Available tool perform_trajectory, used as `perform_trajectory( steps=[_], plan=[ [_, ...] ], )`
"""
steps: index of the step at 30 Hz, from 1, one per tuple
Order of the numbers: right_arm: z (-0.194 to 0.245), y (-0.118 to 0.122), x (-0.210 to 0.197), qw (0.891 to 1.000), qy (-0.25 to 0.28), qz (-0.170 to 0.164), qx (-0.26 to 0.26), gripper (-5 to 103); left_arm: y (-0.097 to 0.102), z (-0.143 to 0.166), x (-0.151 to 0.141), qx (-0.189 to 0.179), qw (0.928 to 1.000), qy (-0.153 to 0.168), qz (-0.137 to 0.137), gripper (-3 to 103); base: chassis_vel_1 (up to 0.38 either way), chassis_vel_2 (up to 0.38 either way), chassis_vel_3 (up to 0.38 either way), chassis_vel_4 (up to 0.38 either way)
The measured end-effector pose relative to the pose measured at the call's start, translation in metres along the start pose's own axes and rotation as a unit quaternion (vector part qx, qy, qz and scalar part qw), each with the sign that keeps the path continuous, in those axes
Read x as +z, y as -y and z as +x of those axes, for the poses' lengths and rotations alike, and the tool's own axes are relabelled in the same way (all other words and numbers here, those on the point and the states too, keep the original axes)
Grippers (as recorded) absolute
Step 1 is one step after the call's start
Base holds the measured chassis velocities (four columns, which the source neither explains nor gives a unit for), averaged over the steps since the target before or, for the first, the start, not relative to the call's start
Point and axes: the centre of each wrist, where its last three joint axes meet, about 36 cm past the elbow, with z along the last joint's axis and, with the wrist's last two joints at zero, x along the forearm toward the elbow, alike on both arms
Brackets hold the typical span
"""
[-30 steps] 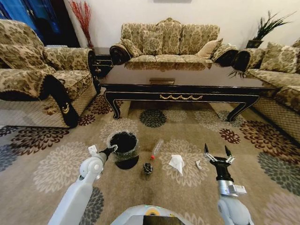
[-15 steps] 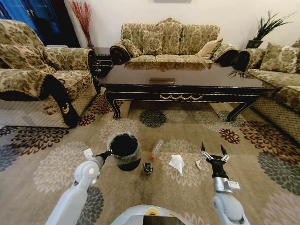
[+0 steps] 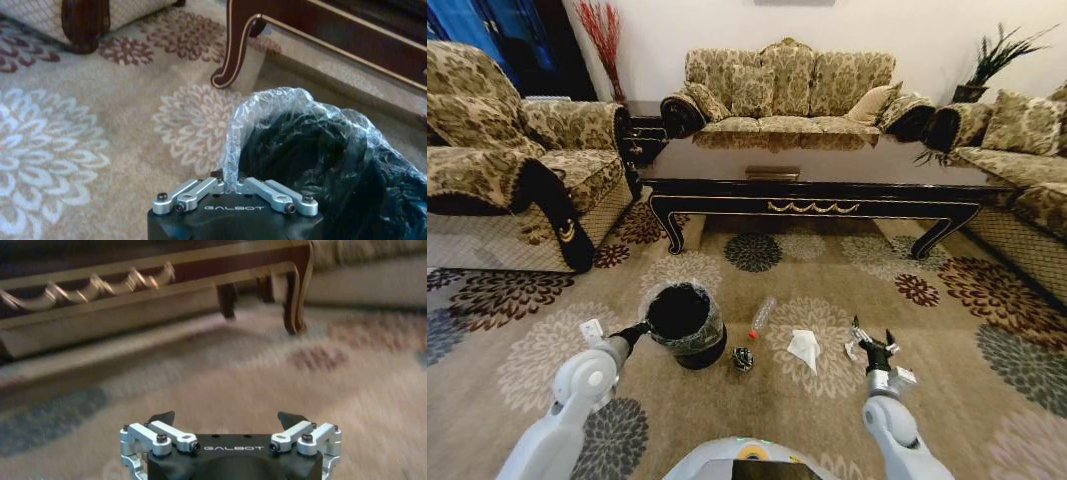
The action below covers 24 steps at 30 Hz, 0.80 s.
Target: Move to the front of the table and pick up the trash from the floor, then place it into the trash bin.
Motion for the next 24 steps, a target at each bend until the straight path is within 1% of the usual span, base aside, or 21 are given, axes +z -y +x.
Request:
perform_trajectory(
  steps=[1, 2, 3, 4, 5, 7, 8, 10, 11, 13, 14, 15, 19, 24],
  plan=[
    [-0.001, -0.001, 0.003, 0.999, -0.025, -0.019, 0.011, 100, 0.001, 0.003, -0.002, 0.001, 1.0000, 0.004, -0.003, 3, 0.000, 0.000, 0.000, 0.000],
    [-0.001, -0.002, 0.005, 0.997, -0.057, -0.045, 0.025, 100, 0.002, 0.006, -0.005, 0.003, 1.0000, 0.007, -0.006, 3, 0.000, 0.000, 0.000, 0.000],
    [-0.001, -0.003, 0.006, 0.996, -0.069, -0.055, 0.030, 100, 0.002, 0.008, -0.005, 0.003, 0.9999, 0.008, -0.007, 3, 0.000, 0.000, 0.000, 0.000],
    [-0.001, -0.003, 0.006, 0.996, -0.069, -0.055, 0.030, 100, 0.002, 0.008, -0.005, 0.003, 0.9999, 0.008, -0.007, 3, 0.000, 0.000, 0.000, 0.000],
    [-0.003, -0.004, 0.008, 0.993, -0.088, -0.069, 0.038, 100, 0.003, 0.010, -0.006, 0.003, 0.9999, 0.010, -0.008, 3, 0.000, 0.000, 0.000, 0.000],
    [-0.009, -0.010, 0.010, 0.984, -0.133, -0.109, 0.054, 100, 0.001, 0.018, -0.008, -0.002, 0.9998, 0.016, -0.008, 3, 0.000, 0.000, 0.000, 0.000],
    [-0.009, -0.010, 0.010, 0.984, -0.133, -0.109, 0.054, 100, 0.001, 0.018, -0.008, -0.002, 0.9998, 0.016, -0.008, 3, 0.000, 0.000, 0.000, 0.000],
    [-0.019, -0.019, 0.009, 0.970, -0.172, -0.156, 0.076, 100, 0.001, 0.025, -0.007, -0.004, 0.9998, 0.019, -0.007, 3, 0.000, 0.000, 0.000, 0.000],
    [-0.019, -0.019, 0.009, 0.970, -0.172, -0.156, 0.076, 100, 0.001, 0.025, -0.007, -0.004, 0.9998, 0.019, -0.007, 3, 0.000, 0.000, 0.000, 0.000],
    [-0.031, -0.027, 0.007, 0.959, -0.188, -0.192, 0.093, 100, 0.001, 0.031, -0.007, -0.005, 0.9997, 0.021, -0.007, 3, 0.000, 0.000, 0.000, 0.000],
    [-0.036, -0.029, 0.006, 0.955, -0.190, -0.203, 0.099, 100, 0.001, 0.032, -0.006, -0.006, 0.9997, 0.021, -0.007, 3, 0.000, 0.000, 0.000, 0.000],
    [-0.036, -0.029, 0.006, 0.955, -0.190, -0.203, 0.099, 100, 0.001, 0.032, -0.006, -0.006, 0.9997, 0.021, -0.007, 3, 0.000, 0.000, 0.000, 0.000],
    [-0.057, -0.033, -0.001, 0.949, -0.187, -0.227, 0.117, 100, 0.000, 0.035, -0.003, -0.012, 0.9997, 0.020, -0.012, 3, 0.000, 0.000, 0.000, 0.000],
    [-0.069, -0.033, -0.002, 0.948, -0.182, -0.231, 0.124, 100, -0.001, 0.035, -0.003, -0.015, 0.9996, 0.020, -0.015, 3, 0.000, 0.000, 0.000, 0.000]
  ],
)
